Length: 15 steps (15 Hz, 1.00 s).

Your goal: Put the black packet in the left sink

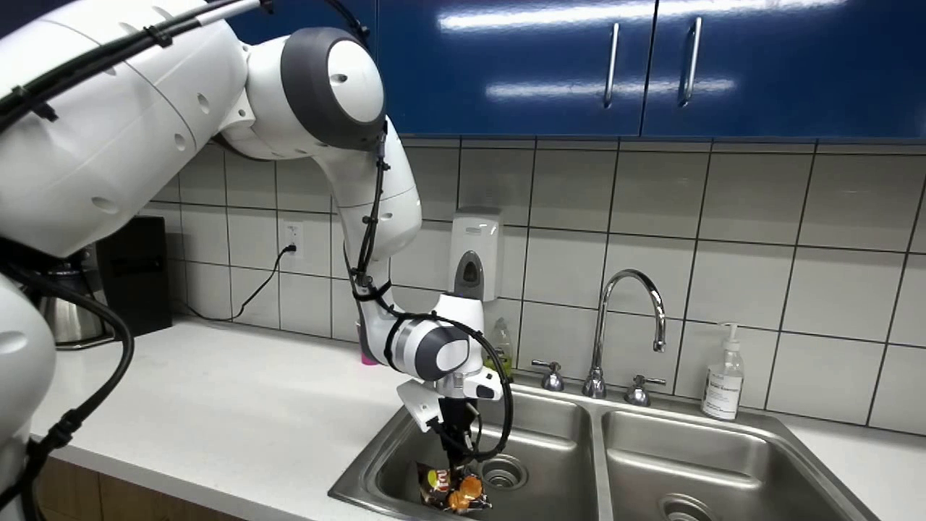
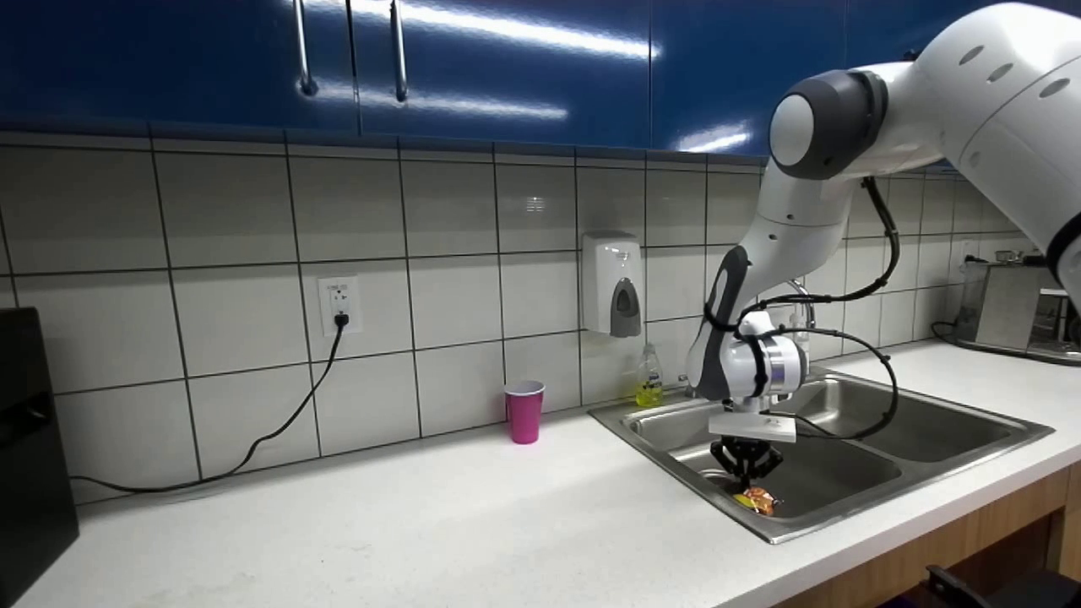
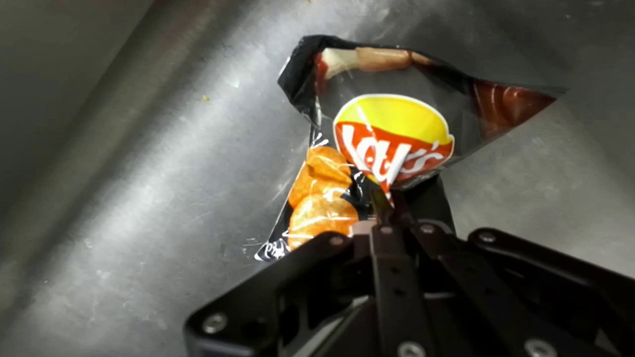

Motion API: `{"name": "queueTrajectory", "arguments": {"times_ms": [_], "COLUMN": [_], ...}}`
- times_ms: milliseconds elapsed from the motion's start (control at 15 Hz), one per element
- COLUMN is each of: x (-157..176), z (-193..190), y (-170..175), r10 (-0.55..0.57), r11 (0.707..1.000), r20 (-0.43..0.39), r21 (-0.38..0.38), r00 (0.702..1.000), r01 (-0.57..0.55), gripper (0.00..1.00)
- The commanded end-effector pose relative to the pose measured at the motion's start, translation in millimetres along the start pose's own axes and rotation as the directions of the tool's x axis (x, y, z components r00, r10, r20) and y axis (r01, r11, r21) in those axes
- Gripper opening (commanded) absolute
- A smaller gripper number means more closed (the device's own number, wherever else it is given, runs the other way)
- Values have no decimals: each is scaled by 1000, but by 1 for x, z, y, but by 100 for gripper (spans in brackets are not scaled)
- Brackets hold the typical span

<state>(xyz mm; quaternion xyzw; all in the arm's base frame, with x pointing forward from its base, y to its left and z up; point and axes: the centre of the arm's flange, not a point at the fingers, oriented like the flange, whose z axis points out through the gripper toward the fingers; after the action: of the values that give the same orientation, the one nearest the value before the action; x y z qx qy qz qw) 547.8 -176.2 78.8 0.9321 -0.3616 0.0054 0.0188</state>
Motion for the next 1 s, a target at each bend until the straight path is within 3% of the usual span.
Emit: {"name": "queueTrajectory", "arguments": {"times_ms": [0,333,400,533,933], "x": [9,9,8,3,-6], "z": [10,16,13,0,-52], "y": [5,5,4,0,-27], "r10": [-1,6,6,2,-39], "r11": [1000,1000,1000,1000,996], "r20": [-5,1,-3,-8,-60], "r21": [13,9,9,23,73], "r00": [1000,1000,1000,1000,997], "r01": [1,-6,-6,-2,43], "gripper": [0,0,26,34,80]}}
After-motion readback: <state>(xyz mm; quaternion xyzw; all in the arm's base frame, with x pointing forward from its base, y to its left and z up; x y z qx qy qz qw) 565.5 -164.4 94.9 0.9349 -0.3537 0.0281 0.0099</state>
